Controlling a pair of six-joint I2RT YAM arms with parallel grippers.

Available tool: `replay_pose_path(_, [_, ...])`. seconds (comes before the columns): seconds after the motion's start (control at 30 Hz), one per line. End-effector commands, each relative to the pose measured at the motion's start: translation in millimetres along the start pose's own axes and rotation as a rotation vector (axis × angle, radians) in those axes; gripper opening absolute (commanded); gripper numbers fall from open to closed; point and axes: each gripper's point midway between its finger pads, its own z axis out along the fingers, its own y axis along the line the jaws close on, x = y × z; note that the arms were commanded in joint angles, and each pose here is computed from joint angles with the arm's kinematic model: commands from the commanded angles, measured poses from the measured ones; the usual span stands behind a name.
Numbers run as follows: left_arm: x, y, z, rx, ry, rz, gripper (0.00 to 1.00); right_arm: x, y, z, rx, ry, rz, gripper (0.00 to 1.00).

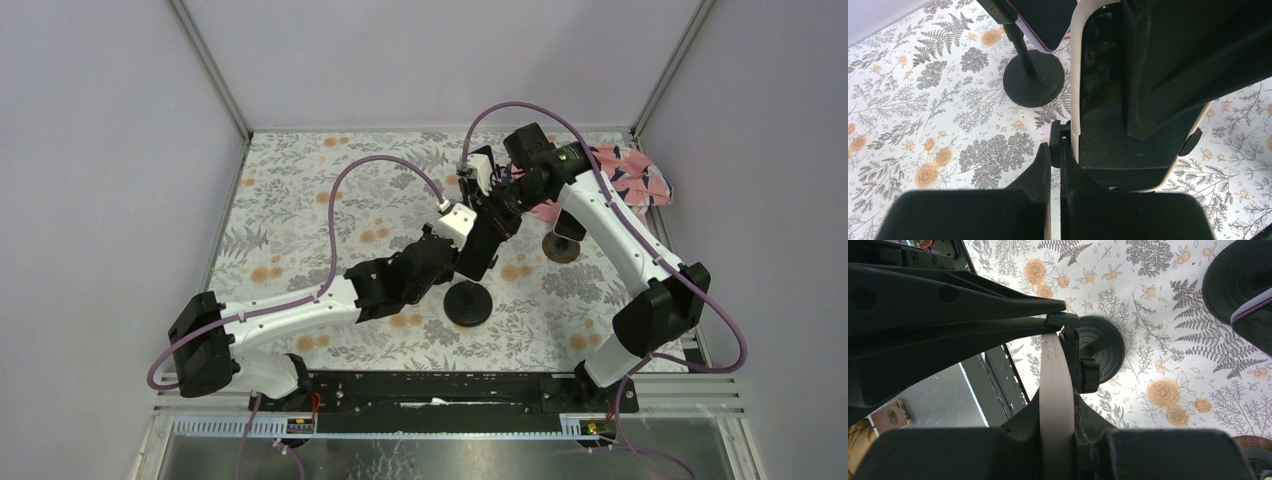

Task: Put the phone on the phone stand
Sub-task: Install the phone on the phone stand.

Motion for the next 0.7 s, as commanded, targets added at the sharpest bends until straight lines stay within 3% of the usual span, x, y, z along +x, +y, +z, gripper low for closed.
replay_pose_path(0.0, [8.8,41.5,-20.4,-0.144,0.035,0.087,0.00,109.2,-119.5,-30.2,0.513,0.547,0.039,0.00])
replay_pose_path(0.67, [16.3,39.7,-23.1,-0.112,0.033,0.106,0.00,108.3,-126.6,-34.5,0.557,0.503,-0.097,0.00])
